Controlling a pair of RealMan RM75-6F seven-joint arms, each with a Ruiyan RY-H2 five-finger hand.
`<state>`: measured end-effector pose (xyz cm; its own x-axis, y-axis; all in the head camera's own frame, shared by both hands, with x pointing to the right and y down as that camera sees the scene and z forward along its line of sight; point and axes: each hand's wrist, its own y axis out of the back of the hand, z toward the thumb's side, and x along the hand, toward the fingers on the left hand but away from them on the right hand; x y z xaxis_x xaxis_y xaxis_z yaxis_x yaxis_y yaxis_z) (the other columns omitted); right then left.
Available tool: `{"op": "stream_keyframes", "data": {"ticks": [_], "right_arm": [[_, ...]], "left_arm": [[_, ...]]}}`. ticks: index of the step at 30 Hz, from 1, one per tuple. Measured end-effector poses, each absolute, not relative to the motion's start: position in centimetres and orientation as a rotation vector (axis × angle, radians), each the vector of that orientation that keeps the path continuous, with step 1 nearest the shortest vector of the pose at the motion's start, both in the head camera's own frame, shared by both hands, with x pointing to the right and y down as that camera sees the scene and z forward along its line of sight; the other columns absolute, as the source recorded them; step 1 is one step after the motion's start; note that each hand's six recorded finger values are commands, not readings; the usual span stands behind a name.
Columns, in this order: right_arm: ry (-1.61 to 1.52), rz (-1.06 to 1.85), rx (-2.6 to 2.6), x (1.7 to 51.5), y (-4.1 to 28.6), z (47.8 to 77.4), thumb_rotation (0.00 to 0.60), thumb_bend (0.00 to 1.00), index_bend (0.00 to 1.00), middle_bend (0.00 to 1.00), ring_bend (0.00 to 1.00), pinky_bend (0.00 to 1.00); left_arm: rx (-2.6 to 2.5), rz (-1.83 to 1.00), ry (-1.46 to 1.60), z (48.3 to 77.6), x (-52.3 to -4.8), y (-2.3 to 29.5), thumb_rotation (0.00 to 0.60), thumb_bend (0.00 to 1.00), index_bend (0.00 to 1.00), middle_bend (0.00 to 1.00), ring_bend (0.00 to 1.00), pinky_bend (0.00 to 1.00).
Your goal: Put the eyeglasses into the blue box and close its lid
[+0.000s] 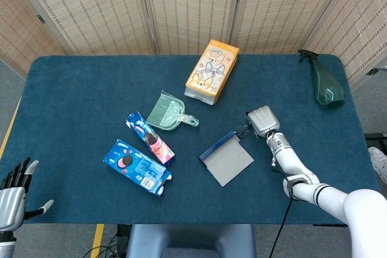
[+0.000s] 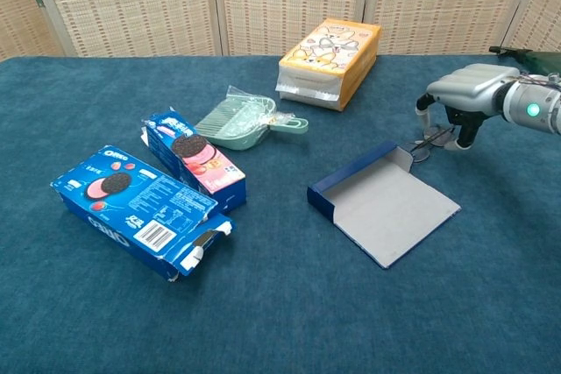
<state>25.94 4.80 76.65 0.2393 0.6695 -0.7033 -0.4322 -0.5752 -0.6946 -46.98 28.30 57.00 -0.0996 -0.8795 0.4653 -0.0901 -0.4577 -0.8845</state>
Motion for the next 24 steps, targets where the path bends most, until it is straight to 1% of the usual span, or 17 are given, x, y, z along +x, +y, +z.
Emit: {"op": "stream_keyframes", "data": {"ticks": [11, 16, 24], "right_arm": [[-0.209, 1.492, -1.616, 25.4, 5.4, 77.4, 0.6, 0.29, 0.36, 1.0, 1.0, 1.0], [-0.199, 1.492, -1.617, 25.9, 5.7, 77.2, 0.6, 0.3, 0.4, 1.0, 1.0, 1.0], [-0.18, 1.5, -1.621, 27.5, 6.9, 76.4, 0.6, 0.31, 0.42, 1.0, 1.0, 1.0]], "left_arm": [[-1.54, -1.631, 1.084, 56.8, -47.3, 28.4, 0.6, 0.13, 0.0, 0.0, 0.0, 0.16], [-1.542, -1.634, 1.083, 56.9, -47.4, 28.5, 0.6, 0.13, 0.0, 0.0, 0.0, 0.16], [-1.545, -1.634, 1.084, 57.0, -47.5, 28.5, 0.6, 0.13, 0.0, 0.0, 0.0, 0.16]]}}
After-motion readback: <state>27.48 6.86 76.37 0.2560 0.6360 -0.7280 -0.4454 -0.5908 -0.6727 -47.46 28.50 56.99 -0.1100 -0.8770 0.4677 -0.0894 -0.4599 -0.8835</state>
